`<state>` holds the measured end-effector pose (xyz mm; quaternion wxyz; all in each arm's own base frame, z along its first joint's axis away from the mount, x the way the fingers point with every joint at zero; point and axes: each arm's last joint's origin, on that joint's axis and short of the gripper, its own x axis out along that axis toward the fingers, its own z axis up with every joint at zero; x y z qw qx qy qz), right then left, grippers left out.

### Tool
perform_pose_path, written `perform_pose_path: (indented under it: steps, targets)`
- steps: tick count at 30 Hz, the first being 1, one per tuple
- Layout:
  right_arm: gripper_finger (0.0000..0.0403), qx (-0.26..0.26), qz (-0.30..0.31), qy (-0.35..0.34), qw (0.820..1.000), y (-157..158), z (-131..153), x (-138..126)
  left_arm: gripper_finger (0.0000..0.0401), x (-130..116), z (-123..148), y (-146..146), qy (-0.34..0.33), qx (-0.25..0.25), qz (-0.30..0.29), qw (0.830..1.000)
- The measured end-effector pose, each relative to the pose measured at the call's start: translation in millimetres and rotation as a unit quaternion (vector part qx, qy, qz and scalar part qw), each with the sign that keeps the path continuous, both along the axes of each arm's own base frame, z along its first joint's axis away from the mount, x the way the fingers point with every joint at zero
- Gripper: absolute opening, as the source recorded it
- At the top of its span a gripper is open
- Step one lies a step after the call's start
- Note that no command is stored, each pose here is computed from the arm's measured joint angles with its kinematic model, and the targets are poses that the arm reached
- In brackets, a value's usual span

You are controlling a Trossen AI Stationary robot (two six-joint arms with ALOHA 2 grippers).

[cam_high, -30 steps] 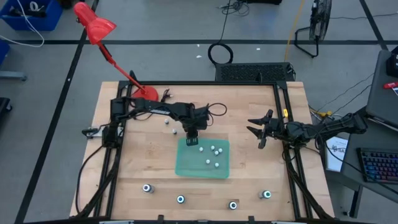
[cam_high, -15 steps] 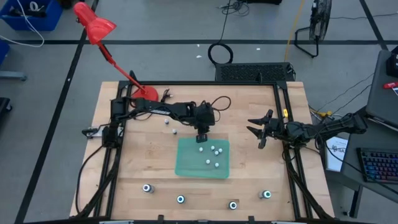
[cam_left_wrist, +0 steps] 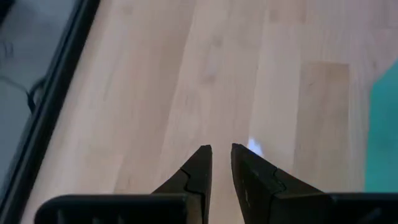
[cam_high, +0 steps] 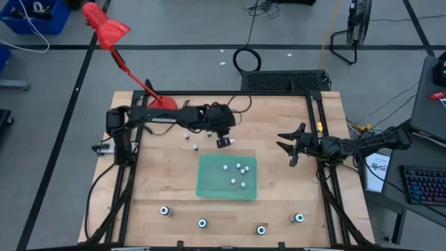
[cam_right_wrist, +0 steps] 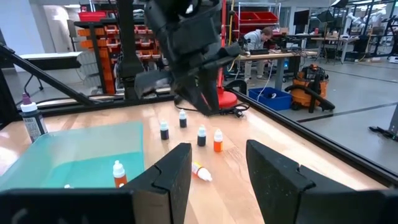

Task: Pick & Place food coloring
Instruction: Put the small orange food coloring bottle into the green bin

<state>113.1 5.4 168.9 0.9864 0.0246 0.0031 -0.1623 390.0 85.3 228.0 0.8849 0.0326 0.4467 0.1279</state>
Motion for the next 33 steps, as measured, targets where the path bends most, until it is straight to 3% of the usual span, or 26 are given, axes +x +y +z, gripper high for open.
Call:
perform_pose_path:
  steps: [3, 6, 12, 17, 24, 33]
  targets:
    - [0.0141, 0.0, 0.0, 0.0, 1.0, 0, 0, 0, 0.0078, -9, 1, 1, 0.025, -0.04, 0.012, 0.999]
    - [0.0141, 0.0, 0.0, 0.0, 1.0, 0, 0, 0, 0.0112, -8, -4, 0, 0.031, -0.062, 0.008, 0.998]
    - [0.0141, 0.0, 0.0, 0.0, 1.0, 0, 0, 0, 0.0215, 4, -29, -5, 0.049, -0.065, -0.004, 0.997]
    - [0.0141, 0.0, 0.0, 0.0, 1.0, 0, 0, 0, 0.0264, 10, -55, -7, 0.082, -0.069, -0.004, 0.994]
    - [0.0141, 0.0, 0.0, 0.0, 1.0, 0, 0, 0, 0.0274, 15, -74, -6, 0.093, -0.076, 0.007, 0.993]
    - [0.0141, 0.0, 0.0, 0.0, 1.0, 0, 0, 0, 0.0251, 17, -85, -6, 0.103, -0.084, 0.009, 0.991]
